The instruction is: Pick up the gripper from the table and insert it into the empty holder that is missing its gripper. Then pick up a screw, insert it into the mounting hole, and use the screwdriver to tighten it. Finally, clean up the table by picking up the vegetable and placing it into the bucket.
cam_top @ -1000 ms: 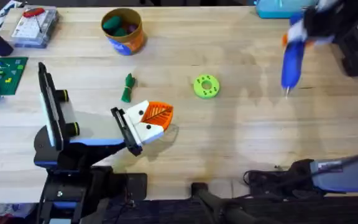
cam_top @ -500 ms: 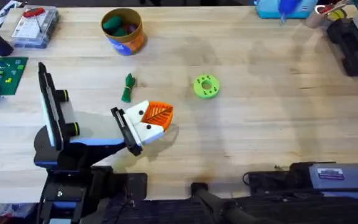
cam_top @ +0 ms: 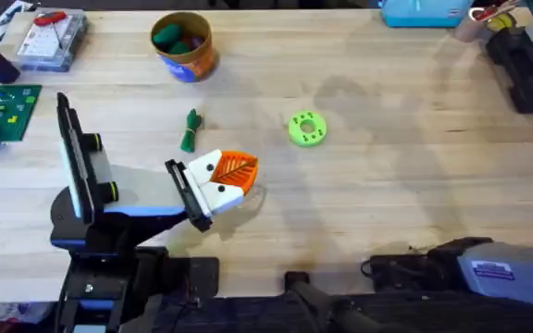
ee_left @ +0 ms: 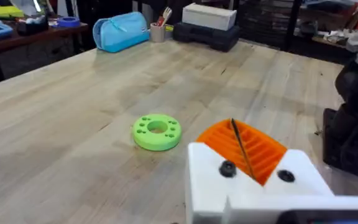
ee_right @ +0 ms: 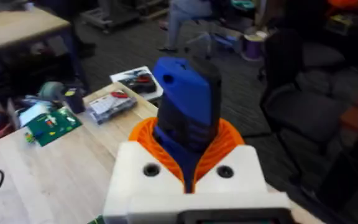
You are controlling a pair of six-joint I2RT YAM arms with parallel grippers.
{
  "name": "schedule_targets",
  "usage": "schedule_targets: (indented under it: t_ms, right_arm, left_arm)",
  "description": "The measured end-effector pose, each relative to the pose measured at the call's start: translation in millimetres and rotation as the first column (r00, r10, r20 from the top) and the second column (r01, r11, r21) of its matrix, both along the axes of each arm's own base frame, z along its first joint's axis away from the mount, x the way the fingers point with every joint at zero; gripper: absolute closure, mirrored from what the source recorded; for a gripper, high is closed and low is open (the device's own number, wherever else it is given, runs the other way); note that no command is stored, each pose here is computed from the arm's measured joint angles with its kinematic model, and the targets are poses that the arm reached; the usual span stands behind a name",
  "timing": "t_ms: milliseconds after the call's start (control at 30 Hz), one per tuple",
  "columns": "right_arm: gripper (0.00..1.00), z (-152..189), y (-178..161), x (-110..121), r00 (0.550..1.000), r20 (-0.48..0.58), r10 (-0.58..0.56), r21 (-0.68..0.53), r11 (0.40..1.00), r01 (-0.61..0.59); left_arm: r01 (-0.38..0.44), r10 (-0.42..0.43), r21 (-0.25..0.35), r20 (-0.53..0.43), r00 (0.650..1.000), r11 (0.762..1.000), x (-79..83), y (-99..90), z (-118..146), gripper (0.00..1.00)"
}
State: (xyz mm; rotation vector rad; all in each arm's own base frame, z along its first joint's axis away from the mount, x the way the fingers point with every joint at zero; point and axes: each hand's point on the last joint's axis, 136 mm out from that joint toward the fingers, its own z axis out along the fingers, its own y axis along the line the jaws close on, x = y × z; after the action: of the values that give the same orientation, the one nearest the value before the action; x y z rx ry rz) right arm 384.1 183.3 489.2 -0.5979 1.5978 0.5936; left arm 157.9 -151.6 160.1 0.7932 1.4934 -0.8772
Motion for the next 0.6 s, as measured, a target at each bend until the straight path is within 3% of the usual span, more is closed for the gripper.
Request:
schedule_targets:
  t_ms: [133,333,600]
  right_arm:
    - [0.975,-1.7,14.9,-4.0,0.993,0.056,0.101,0.034,0.994,-0.103]
    - [0.975,-31.2,32.4,-8.0,0.977,0.085,0.195,0.103,0.974,-0.204]
    - [0.975,-50.9,40.6,-38.4,0.931,0.196,0.308,0.199,0.917,-0.345]
  left_arm:
    - [0.000,0.000,0.000,0.000,1.000,1.000,0.0,0.0,0.1,0.988]
    - [0.000,0.000,0.000,0.000,1.000,1.000,0.0,0.0,0.0,0.988]
    - [0.000,0.000,0.000,0.000,1.000,1.000,0.0,0.0,0.0,0.989]
